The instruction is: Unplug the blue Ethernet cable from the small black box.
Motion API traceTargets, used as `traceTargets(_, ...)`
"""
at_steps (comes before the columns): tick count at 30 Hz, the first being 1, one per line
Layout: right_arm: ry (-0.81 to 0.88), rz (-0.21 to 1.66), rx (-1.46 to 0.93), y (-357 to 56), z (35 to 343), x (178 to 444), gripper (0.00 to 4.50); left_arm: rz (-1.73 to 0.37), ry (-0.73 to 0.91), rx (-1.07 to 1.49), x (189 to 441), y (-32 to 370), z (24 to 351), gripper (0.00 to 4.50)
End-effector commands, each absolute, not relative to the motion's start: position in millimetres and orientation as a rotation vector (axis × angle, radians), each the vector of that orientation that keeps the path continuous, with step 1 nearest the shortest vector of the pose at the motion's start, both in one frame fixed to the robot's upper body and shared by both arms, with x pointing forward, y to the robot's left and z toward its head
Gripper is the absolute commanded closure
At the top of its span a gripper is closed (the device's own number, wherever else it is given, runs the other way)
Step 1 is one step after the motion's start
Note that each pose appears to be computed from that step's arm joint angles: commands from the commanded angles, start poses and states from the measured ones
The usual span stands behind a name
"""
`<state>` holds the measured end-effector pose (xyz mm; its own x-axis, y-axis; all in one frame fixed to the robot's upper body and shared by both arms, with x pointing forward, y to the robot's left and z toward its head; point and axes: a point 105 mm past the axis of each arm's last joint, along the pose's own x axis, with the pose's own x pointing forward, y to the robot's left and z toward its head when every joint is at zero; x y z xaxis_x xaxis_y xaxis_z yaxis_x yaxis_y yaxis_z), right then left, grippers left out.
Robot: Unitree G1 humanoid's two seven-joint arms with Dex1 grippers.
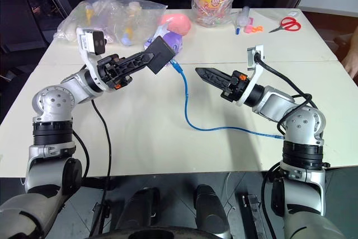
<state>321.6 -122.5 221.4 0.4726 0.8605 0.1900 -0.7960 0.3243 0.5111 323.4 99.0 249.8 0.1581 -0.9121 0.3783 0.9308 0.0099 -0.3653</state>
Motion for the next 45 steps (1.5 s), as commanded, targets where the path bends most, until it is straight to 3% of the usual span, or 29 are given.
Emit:
traceTargets(1,0.064,1.205,0.575,-107,244,312,1.97,-1.487,-0.06,-0.593,316,93,256,3.73)
traceTargets(27,0.073,1.283,0.571,-93,248,297,1.97,-1.485,-0.066,-0.574,325,94,254,3.73)
traceTargets(45,0.094,1.288,0.581,-87,242,306,1.97,-1.503,-0.054,-0.589,321,89,250,3.73)
